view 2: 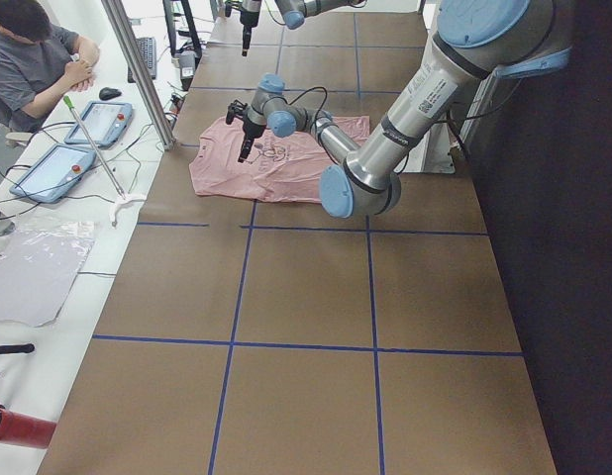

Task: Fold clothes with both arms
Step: 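Move both grippers down to the hem corners nearest the robot, then grasp the hem corners with both grippers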

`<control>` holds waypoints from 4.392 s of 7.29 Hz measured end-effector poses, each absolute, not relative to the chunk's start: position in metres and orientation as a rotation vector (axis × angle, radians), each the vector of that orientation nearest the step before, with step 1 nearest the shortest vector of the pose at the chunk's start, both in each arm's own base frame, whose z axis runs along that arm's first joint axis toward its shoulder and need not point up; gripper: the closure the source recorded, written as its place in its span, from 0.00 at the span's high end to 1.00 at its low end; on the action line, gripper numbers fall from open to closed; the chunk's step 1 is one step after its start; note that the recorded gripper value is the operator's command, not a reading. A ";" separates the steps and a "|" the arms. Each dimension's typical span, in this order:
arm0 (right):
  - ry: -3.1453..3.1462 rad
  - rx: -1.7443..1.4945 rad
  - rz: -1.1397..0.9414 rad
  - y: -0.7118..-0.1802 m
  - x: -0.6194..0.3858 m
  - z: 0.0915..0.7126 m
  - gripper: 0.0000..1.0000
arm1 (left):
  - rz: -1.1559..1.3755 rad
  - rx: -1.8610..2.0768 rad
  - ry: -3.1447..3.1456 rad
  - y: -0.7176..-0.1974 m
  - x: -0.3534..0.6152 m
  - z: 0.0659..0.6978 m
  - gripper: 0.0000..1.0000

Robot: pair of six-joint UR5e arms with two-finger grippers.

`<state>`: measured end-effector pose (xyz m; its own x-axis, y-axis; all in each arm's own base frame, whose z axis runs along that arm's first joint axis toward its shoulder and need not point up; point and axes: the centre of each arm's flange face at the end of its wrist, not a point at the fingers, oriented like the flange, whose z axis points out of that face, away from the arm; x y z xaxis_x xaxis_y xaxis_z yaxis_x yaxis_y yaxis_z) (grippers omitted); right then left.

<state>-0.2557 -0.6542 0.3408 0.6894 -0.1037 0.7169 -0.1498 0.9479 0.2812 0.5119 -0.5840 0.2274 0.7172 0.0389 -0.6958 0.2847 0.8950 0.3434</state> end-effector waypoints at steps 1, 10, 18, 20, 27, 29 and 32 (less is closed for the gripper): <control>-0.846 0.318 0.072 -0.639 -0.270 0.323 0.99 | -0.115 0.458 0.817 -0.563 0.490 0.221 1.00; -0.845 0.257 0.353 -0.204 -0.471 0.266 0.91 | -0.087 0.270 0.954 -0.310 0.440 0.290 1.00; -0.844 0.268 0.350 -0.179 -0.478 0.273 0.91 | -0.088 0.147 0.832 -0.203 0.471 0.376 0.57; -0.843 0.268 0.348 -0.178 -0.478 0.274 0.91 | -0.086 0.145 0.826 -0.202 0.470 0.380 0.57; -0.840 0.269 0.347 -0.178 -0.479 0.275 0.91 | -0.067 0.132 0.823 -0.192 0.470 0.383 0.53; -0.839 0.269 0.347 -0.178 -0.479 0.276 0.91 | -0.058 0.126 0.825 -0.186 0.473 0.383 0.51; -0.838 0.269 0.347 -0.178 -0.479 0.276 0.91 | -0.055 0.124 0.826 -0.185 0.473 0.382 0.36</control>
<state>-0.4794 -0.1782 0.2759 0.6184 0.1928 0.7619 -0.4022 0.9105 0.0959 0.4735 -0.1847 0.3820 0.6767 -0.0003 -0.7363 0.0967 0.9914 0.0884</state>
